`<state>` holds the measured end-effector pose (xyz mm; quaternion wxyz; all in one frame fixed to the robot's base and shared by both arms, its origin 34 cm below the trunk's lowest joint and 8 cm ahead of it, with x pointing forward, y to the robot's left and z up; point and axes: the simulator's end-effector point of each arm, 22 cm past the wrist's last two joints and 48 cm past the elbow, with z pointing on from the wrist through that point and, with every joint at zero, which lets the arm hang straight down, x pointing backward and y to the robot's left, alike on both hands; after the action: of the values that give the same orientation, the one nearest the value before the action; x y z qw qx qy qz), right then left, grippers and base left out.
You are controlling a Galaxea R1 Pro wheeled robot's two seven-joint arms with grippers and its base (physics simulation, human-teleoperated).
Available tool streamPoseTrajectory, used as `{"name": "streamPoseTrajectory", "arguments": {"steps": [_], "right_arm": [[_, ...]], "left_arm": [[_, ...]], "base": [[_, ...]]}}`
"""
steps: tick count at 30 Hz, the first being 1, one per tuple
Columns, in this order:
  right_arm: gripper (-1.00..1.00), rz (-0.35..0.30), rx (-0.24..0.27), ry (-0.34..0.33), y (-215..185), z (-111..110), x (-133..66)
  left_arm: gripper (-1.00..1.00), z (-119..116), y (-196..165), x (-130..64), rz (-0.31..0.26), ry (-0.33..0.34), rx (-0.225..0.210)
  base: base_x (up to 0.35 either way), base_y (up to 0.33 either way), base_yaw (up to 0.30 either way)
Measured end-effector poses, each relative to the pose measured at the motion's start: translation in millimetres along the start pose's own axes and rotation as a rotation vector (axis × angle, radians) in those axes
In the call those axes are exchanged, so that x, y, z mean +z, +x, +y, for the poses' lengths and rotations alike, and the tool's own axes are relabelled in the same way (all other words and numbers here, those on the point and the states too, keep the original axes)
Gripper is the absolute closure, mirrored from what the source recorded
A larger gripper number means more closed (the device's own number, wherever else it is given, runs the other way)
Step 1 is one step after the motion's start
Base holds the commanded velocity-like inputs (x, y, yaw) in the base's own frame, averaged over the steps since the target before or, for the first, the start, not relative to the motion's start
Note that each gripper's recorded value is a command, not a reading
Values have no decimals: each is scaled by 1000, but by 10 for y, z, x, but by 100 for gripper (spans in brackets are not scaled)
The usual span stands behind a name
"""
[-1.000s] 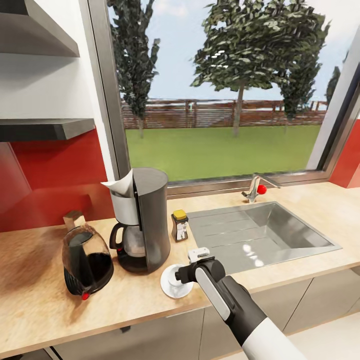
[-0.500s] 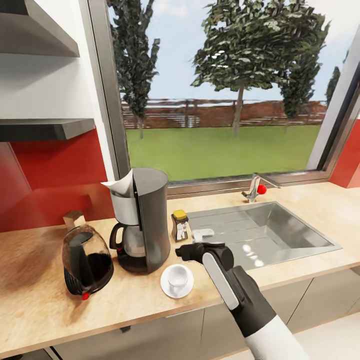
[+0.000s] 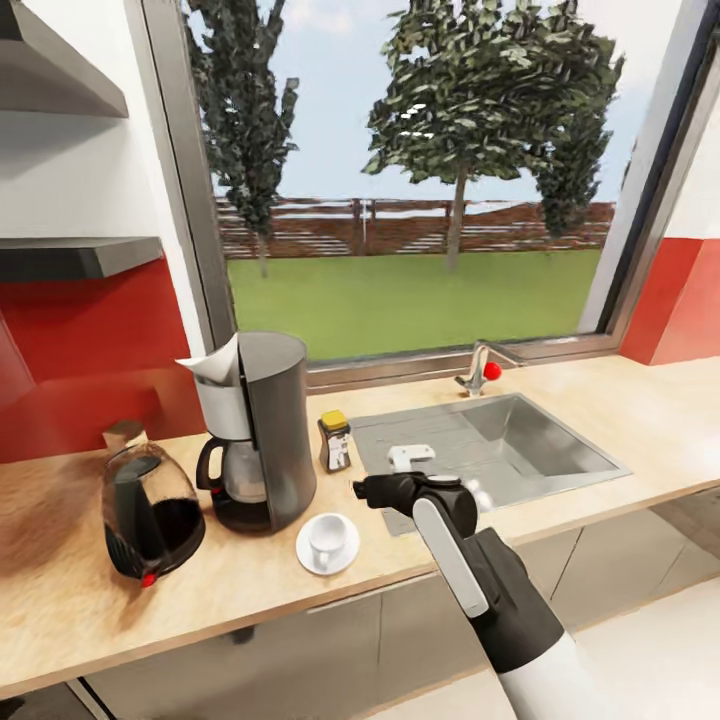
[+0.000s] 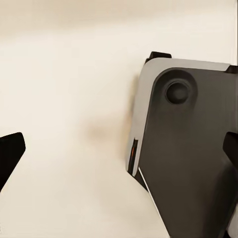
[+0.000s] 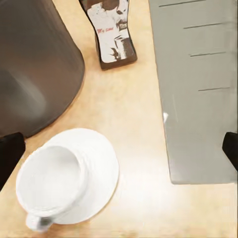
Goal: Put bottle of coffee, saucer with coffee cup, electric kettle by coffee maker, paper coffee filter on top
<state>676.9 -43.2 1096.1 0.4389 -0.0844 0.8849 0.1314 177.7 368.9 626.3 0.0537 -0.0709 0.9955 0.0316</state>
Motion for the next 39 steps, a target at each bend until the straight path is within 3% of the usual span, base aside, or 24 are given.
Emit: {"name": "streamPoseTrajectory", "arguments": {"steps": [26,31,34,37,39], "right_arm": [[-100,7,-10,23,41,-108,12],[-100,22,-31,78,119,-439,18],[-100,125,-28,115,516,-619,205],[-100,308,-5,179,1297,-915,458],[-100,371,20,218,1687,-1082,564]], "left_arm": [[-100,21,-8,-1,-2,-3,-4],[-100,14,-14,-2,-4,-2,-5],[-100,-6,-17,0,-5,0,-3],[-100,-14,-23,1,-7,2,0],[-100,-19,-20,1,-7,2,2]], "base": [[-331,12,-296],[-151,29,-219],[-7,1,-21],[-1,0,-4],[0,0,-1]]}}
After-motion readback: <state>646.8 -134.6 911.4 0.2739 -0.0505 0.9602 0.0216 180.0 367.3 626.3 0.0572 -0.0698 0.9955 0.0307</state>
